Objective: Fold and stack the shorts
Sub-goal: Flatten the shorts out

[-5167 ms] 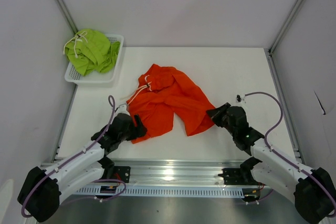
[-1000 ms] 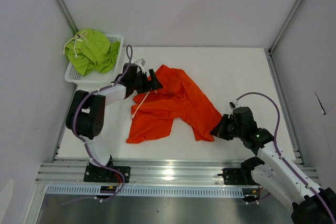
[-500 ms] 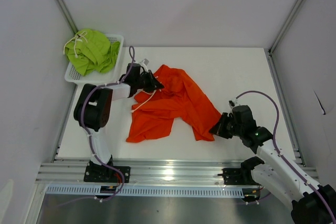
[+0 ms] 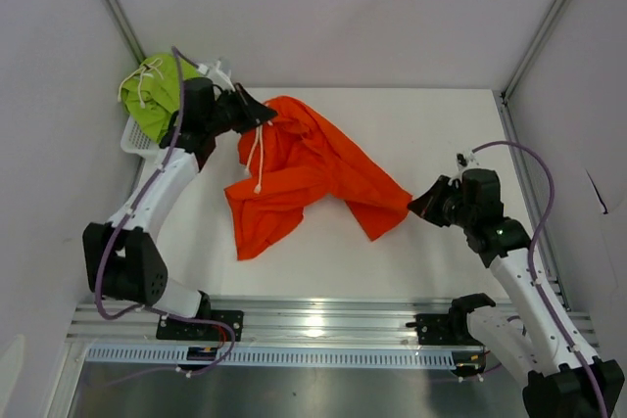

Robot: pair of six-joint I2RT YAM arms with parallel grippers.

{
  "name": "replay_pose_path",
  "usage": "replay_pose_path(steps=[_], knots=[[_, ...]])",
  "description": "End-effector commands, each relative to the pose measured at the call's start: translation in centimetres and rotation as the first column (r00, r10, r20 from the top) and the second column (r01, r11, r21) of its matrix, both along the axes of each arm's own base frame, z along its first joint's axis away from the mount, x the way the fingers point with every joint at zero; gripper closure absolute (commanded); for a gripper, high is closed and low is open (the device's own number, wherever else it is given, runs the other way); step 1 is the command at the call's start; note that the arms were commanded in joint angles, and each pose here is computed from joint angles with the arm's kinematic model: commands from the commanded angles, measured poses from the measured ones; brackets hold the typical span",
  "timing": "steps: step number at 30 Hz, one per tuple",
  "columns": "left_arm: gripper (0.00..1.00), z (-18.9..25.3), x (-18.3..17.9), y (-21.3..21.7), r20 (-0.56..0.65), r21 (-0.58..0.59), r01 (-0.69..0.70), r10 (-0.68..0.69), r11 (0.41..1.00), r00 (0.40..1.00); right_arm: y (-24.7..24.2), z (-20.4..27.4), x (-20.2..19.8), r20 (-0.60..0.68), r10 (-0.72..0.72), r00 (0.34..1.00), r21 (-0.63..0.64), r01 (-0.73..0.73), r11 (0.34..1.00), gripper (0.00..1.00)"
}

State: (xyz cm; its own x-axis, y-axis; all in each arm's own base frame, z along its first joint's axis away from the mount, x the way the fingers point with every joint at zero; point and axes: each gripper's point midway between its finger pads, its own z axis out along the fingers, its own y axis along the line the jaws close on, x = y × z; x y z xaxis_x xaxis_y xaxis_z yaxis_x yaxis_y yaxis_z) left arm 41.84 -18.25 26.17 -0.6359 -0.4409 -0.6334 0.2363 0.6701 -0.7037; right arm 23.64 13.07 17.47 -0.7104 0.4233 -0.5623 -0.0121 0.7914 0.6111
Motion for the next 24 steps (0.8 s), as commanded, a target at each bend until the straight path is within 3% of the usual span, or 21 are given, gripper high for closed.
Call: replay_pose_path(steps=[1,6,10,17,24], knots=[[1.00,7.6,-2.1,2.1,0.097,-0.007,-0.070,0.070,0.998,0.993,-1.1,3.1,2.2,0.087,-0.030,0.996,0.006,0.030,1.000,1.00],[1.00,13.6,-4.9,3.3,0.170,-0.028,-0.123,0.126,0.992,0.977,-2.7,8.5,5.3,0.162,-0.076,0.984,0.049,0.068,0.996,1.00],[1.00,16.6,-7.3,4.3,0.206,-0.029,-0.155,0.158,0.987,0.966,-6.6,12.7,6.9,0.223,-0.185,0.957,0.081,0.171,0.982,1.00],[1.00,16.7,-12.8,5.3,0.215,-0.127,-0.188,0.212,0.974,0.953,-12.2,16.3,7.0,0.255,-0.294,0.921,0.153,0.262,0.953,1.00],[1.00,16.6,-17.4,7.1,0.265,-0.159,-0.251,0.286,0.955,0.921,-11.1,20.0,4.3,0.342,-0.247,0.906,0.148,0.208,0.967,1.00]])
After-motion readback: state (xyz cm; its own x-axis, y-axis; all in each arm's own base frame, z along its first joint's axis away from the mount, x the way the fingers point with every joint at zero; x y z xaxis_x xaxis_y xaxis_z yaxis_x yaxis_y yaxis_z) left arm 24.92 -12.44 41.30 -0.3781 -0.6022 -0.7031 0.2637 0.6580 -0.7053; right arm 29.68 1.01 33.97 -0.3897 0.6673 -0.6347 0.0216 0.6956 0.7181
